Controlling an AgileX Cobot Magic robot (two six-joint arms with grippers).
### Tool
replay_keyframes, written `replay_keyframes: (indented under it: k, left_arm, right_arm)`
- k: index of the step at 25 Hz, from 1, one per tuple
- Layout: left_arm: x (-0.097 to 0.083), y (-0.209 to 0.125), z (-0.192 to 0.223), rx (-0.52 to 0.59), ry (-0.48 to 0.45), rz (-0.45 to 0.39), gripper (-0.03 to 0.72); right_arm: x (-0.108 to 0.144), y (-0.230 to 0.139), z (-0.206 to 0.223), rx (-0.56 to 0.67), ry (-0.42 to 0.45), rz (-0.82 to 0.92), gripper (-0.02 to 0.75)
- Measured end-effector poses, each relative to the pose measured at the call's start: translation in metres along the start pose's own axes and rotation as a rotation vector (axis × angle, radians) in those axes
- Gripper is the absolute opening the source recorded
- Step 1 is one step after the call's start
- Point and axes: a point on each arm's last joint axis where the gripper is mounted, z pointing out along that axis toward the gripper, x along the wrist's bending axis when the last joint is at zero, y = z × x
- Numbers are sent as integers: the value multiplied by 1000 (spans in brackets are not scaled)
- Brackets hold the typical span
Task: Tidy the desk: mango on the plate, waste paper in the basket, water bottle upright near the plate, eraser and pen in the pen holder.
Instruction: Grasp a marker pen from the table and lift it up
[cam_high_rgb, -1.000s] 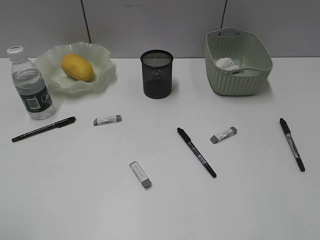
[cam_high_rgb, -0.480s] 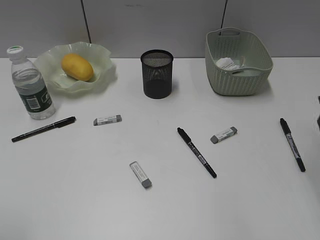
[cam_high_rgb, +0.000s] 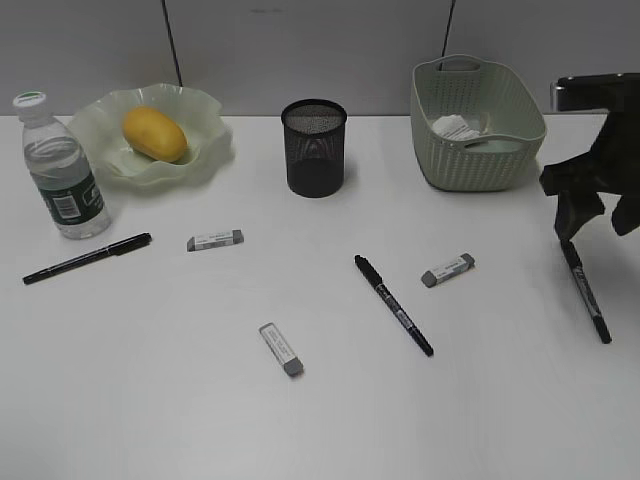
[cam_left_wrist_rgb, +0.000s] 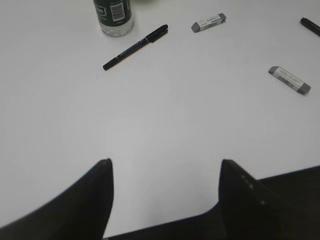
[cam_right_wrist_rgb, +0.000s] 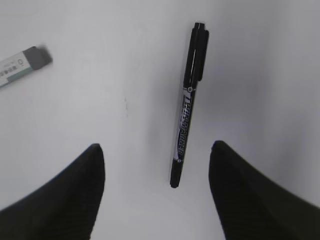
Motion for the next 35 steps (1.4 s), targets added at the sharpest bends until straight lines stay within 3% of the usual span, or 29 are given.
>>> replay_keyframes:
  k: [8, 14, 32, 35]
  left_arm:
    - [0, 0, 0, 0, 0, 0, 498]
    - [0, 0, 0, 0, 0, 0, 498]
    - [0, 0, 0, 0, 0, 0, 498]
    - [0, 0, 0, 0, 0, 0, 498]
  right_arm:
    - [-30, 10, 43, 67, -4, 48, 517]
    - [-32, 24, 63, 64, 16, 57, 505]
    - [-32, 36, 98, 83, 17, 56, 329]
    - [-32, 37, 99, 82, 20, 60, 269]
